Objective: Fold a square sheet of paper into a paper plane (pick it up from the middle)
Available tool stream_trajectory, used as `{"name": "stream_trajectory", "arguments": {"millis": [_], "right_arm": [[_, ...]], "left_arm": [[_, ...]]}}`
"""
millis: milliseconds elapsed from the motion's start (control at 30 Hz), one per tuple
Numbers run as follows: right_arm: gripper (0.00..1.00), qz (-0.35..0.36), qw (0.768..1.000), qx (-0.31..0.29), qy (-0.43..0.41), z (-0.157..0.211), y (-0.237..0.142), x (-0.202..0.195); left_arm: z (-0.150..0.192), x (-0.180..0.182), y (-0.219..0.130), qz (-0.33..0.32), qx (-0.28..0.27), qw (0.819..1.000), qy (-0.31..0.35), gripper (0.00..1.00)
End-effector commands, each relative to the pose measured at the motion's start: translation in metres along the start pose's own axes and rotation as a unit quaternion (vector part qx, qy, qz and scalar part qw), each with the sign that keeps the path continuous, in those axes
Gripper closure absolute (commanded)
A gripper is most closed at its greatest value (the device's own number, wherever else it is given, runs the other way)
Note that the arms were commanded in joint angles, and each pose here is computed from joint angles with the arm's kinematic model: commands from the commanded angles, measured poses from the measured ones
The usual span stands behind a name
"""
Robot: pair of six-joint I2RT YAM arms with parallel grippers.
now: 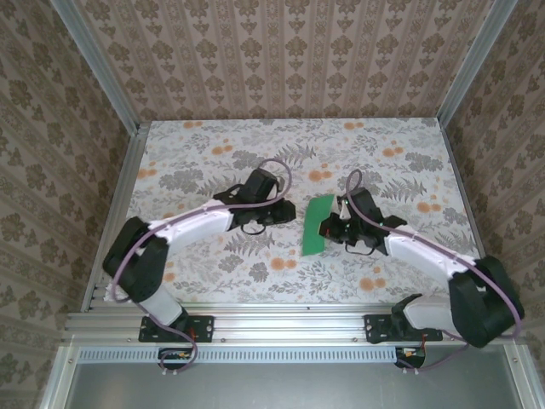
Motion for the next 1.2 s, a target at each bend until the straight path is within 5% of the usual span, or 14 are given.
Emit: {"name": "stream_trajectory", "arguments": {"millis": [0,233,367,467,700,867,1033,1167], "right_arm": [[1.0,0.152,0.984,0.027,-0.089,-0.002,-0.056,-0.012],[1.0,0.427,0.867,0.084,-0.244,-0.036,-0.132,-0.007],[1.0,0.467,0.812,0.173,-0.304,-0.036,-0.098,0.001],[0.99,0.469,0.794,0.202,-0.328,-0.03,-0.061,0.012],[0.91,0.413,0.819,0.261,-0.302,-0.006,0.034,0.039],[0.71,0.32,0.869,0.278,-0.253,0.008,0.084,0.074],[0.57,0.193,0.933,0.203,-0.225,-0.015,0.066,0.119],[0.57,0.141,0.971,0.095,-0.167,-0.034,0.026,0.093]], "left_arm": [[-0.011,0.026,-0.034,-0.06,-0.073,0.995,-0.027,0.7],[-0.022,0.078,-0.105,-0.145,-0.2,0.963,-0.104,0.61],[-0.021,0.098,-0.129,-0.154,-0.237,0.949,-0.143,0.57],[-0.018,0.103,-0.141,-0.149,-0.252,0.945,-0.146,0.54],[-0.01,0.113,-0.159,-0.153,-0.266,0.942,-0.138,0.53],[-0.005,0.115,-0.169,-0.139,-0.267,0.945,-0.129,0.47],[0.003,0.108,-0.171,-0.127,-0.223,0.962,-0.095,0.43],[0.011,0.089,-0.15,-0.061,-0.145,0.986,-0.06,0.44]]}}
Point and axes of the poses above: each hand's point on the last joint's axis, 136 mm out from that joint toward the fingers, its own y axis out along the fingers, its own x axis along the line the jaws close on, z = x × y, the point moved 5 cm from there along -y, back along the fingers, and after that the axes turned 15 degrees about -y, right-handed, at the moved point
